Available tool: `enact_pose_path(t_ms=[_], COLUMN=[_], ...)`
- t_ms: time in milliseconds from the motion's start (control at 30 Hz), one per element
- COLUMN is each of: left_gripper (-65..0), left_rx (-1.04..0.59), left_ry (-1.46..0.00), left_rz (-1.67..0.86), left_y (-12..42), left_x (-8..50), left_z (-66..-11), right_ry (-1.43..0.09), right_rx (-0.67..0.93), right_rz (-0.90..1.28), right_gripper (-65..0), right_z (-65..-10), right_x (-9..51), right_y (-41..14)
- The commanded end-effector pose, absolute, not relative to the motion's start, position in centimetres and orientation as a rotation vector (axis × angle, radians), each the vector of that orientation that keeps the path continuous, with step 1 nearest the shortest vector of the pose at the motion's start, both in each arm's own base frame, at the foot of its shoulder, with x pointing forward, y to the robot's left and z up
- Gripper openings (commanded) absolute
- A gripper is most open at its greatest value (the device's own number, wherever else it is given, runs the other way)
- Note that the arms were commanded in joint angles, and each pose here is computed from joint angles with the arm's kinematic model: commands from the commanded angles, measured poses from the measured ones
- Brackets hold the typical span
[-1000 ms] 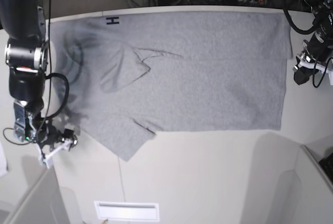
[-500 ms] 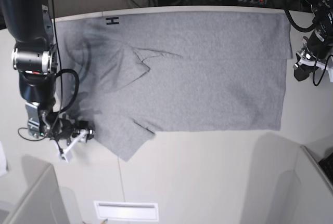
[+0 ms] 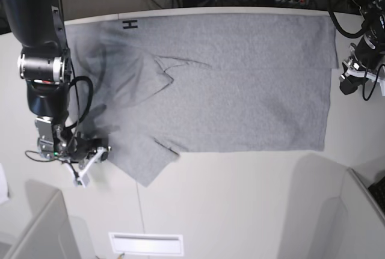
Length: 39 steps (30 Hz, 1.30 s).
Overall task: Fold the T-shirt properly
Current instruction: 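Move both grippers to the hem corners of the shirt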
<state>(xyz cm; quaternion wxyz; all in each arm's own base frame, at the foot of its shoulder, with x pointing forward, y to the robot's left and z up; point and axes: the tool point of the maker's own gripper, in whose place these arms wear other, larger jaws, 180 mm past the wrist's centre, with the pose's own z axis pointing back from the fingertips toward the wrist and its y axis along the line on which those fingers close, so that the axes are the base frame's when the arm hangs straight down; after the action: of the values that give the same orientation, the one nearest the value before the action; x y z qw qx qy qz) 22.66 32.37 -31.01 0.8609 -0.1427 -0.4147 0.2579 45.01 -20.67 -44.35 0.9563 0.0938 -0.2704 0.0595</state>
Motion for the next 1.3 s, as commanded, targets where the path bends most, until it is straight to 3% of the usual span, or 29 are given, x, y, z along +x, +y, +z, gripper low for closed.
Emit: enact_pose_path(t_ms=[0,67,167,367,400,600,700,1033,1267], left_gripper=[-65.0,-65.0,-65.0,-65.0,-61.1,-16.9,-6.4,-16.9,-17.6], left_rx=[-0.298,-0.308,-0.296,-0.103,-0.084,-0.095,-0.091,-0.11,-0.072], left_ry=[-0.889,-0.867,-0.835,-0.846,-0.853,-0.835,-0.785,-0.781,-0.747], left_rz=[0.536,0.567,0.616,0.577,0.577,0.584,0.522,0.469,0.427], left_y=[32.8,33.3,34.3,37.0,37.4,37.3,36.3,34.6,34.2], left_x=[22.9,22.9,23.0,24.6,25.0,29.6,33.2,42.3,44.6], left_z=[-30.6,-31.6,-33.3,-32.9,-32.7,-33.9,-34.8,-36.3,-38.2], right_ry=[-0.492,-0.489,-0.491,-0.491,-0.491,-0.489,-0.491,-0.519,-0.531], right_rx=[0.168,0.152,0.151,0.152,0.152,0.152,0.152,0.143,0.139], right_rz=[0.135,0.117,0.113,0.114,0.114,0.114,0.115,0.123,0.124], right_gripper=[-53.4,-65.0,-65.0,-65.0,-65.0,-65.0,-65.0,-65.0,-65.0], right_z=[-45.1,-45.3,-45.3,-45.3,-45.3,-45.3,-45.2,-44.4,-44.0], right_x=[44.0,44.0,44.0,44.1,44.1,44.1,44.1,44.8,45.2], right_y=[-20.8,-21.1,-21.0,-20.9,-20.9,-20.9,-20.9,-21.1,-21.3])
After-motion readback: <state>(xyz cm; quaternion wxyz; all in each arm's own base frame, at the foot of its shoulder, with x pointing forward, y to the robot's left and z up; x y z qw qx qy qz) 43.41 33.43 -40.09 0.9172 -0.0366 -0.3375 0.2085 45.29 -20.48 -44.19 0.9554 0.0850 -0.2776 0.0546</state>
